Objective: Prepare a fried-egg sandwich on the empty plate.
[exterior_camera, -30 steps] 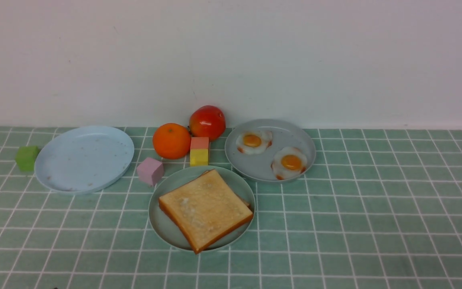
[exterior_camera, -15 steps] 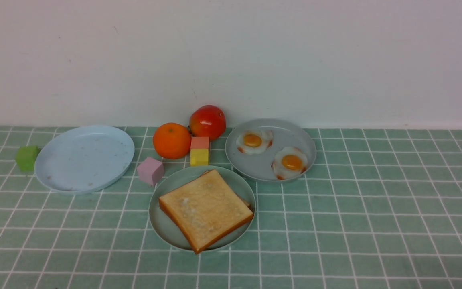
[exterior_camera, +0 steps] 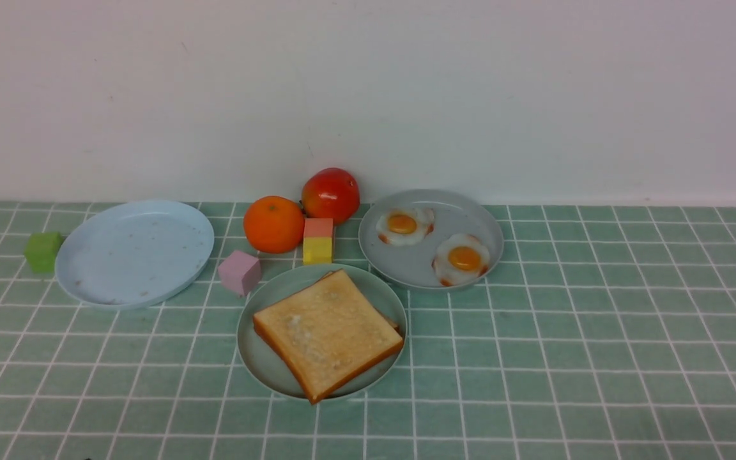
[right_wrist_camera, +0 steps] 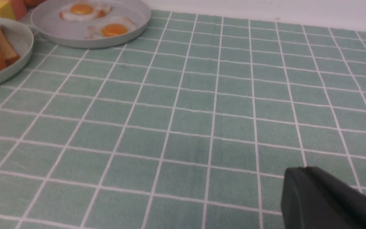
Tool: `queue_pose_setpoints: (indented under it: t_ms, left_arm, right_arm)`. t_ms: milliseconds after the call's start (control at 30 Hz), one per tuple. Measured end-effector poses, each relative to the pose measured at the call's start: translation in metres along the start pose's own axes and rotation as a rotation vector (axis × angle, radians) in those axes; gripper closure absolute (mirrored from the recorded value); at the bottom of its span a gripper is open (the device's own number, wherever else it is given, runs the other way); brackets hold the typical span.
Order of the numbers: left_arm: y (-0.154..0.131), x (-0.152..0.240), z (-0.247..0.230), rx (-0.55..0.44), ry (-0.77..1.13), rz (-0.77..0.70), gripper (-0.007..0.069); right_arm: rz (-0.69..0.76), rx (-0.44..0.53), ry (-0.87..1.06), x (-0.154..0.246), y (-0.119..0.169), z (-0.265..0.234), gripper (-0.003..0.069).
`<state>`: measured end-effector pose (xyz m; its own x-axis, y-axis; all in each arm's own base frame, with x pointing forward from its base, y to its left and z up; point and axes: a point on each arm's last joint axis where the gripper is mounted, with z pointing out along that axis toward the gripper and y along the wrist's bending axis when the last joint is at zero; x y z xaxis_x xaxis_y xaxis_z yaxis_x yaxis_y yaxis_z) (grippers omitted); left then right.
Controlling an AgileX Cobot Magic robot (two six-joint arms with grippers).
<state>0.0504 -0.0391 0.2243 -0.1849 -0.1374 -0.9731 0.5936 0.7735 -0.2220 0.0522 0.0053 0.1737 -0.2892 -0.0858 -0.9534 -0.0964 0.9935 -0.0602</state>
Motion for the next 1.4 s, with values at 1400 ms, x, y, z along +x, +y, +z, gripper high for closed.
queue_pose_setpoints:
  t_ms: [1400]
  left_arm:
    - [0.041, 0.041, -0.017, -0.656, 0.015, -0.154, 0.0638]
  right_arm:
    - [-0.016, -0.002, 0.007, 0.0, 0.0, 0.0, 0.064]
